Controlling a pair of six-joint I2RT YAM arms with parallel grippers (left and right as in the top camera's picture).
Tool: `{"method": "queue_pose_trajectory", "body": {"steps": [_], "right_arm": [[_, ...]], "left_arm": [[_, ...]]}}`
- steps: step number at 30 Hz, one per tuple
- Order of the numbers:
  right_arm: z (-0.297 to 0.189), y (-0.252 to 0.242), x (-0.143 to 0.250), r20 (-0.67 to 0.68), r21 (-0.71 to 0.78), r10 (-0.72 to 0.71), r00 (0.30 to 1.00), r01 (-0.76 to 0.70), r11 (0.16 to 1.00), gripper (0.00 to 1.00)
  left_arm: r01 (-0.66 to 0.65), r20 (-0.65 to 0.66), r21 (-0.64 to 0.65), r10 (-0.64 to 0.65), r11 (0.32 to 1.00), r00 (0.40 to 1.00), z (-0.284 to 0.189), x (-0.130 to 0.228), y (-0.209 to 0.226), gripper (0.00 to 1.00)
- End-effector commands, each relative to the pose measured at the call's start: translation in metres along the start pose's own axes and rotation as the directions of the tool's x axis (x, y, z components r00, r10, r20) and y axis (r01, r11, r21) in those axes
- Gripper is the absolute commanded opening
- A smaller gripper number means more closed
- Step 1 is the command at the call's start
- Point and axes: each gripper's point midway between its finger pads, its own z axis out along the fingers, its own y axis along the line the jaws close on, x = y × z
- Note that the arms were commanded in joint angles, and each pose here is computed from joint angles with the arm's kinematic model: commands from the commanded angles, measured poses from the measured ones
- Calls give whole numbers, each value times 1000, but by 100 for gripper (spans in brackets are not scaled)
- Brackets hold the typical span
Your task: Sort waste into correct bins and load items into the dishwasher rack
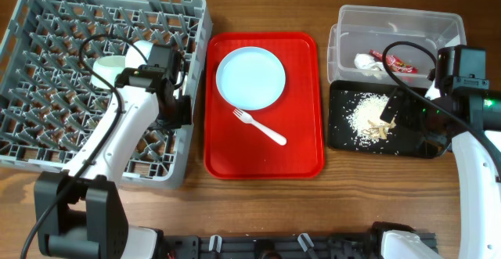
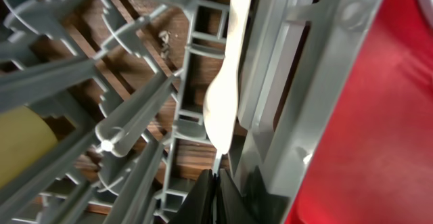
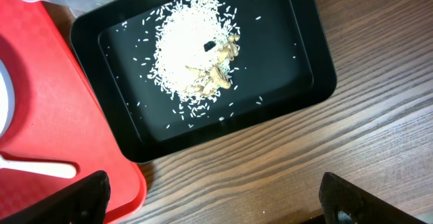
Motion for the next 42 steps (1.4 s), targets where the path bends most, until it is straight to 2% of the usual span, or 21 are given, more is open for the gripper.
{"method": "queue_pose_trajectory", "body": {"steps": [1,8,11,18,30,42], "right_arm": [[-1,1,1,-3,-14,-14,1000,14,1000,100],[-1,1,1,-4,-14,-15,1000,15,1000,100],[-1,1,2,-7,-13,-15,1000,15,1000,100],[-1,1,2,-8,-13,-15,1000,15,1000,100],[-1,1,2,-7,-13,-15,1000,15,1000,100],[-1,1,2,-6,-13,-16,1000,15,1000,100]], "left_arm": [[41,-54,205,-30,978,998,-6,6,-39,7],[36,-32,215,-30,976,999,-6,1,-41,11],[32,-25,205,-28,978,999,-6,0,-39,4],[33,-28,190,-28,981,999,-10,3,-36,4],[63,-262,117,-31,991,965,-16,60,-20,4],[70,-358,84,-35,994,933,-23,84,-14,8]]}}
